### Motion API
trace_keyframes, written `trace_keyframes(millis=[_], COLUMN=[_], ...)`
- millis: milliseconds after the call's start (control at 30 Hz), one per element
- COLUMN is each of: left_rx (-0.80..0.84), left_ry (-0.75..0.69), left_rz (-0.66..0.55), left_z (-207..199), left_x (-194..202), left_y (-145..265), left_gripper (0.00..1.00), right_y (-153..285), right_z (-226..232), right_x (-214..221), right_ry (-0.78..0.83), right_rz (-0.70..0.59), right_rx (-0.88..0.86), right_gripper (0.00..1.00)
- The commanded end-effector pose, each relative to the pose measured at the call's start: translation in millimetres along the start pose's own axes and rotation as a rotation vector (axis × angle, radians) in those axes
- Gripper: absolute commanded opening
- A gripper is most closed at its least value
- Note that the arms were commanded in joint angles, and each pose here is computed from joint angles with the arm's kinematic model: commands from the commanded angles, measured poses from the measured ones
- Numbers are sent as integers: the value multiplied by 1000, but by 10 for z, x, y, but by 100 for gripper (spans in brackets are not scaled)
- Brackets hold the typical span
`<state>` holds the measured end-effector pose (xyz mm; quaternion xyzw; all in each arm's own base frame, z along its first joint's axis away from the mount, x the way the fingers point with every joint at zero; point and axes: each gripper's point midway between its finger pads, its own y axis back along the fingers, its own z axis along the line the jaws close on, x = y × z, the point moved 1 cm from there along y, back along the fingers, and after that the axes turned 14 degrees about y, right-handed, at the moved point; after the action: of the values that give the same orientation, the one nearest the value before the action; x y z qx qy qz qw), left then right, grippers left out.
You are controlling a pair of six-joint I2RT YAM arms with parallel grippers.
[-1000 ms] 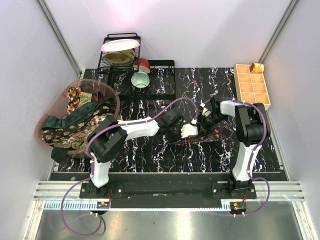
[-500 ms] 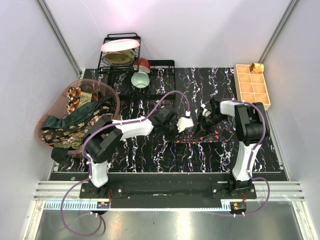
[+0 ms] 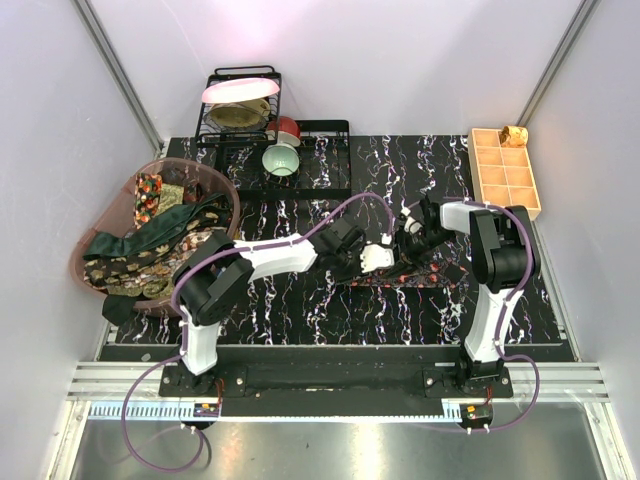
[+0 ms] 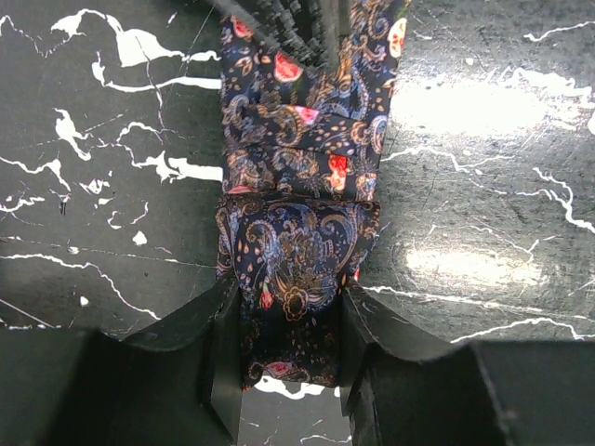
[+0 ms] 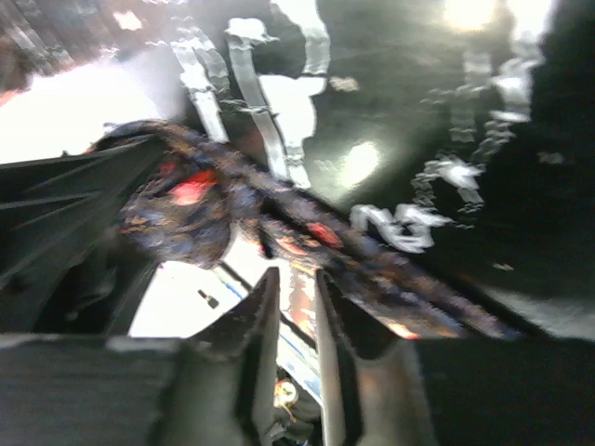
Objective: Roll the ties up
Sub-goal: Roll the tie at the center of the board.
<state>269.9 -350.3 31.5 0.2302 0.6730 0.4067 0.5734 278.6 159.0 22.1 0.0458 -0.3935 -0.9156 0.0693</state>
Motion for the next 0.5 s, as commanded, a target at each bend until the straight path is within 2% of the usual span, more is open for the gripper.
trace_keyframes(millis=[0, 33, 100, 300, 467], left_rx=[-1, -3, 4, 14, 31], left_ry=[-10, -13, -13, -15, -6], left_rz=[160, 157, 155, 153, 149], left_z=[-18, -10, -10, -21, -47], left_x=[388, 372, 356, 326, 326], left_y=[-72, -71, -71, -81, -74], left_gripper=[31, 31, 32, 32, 32], right_y=[174, 188, 183, -54, -224], right_z=[398, 452, 586, 732, 654], right_x=[-152, -163, -159, -87, -133], right_ry=[99, 98, 99, 120, 139], right_rz=[-110, -120, -133, -92, -82], right_rx=[-140, -163, -225, -264, -237], right_gripper=[32, 38, 41, 41, 41])
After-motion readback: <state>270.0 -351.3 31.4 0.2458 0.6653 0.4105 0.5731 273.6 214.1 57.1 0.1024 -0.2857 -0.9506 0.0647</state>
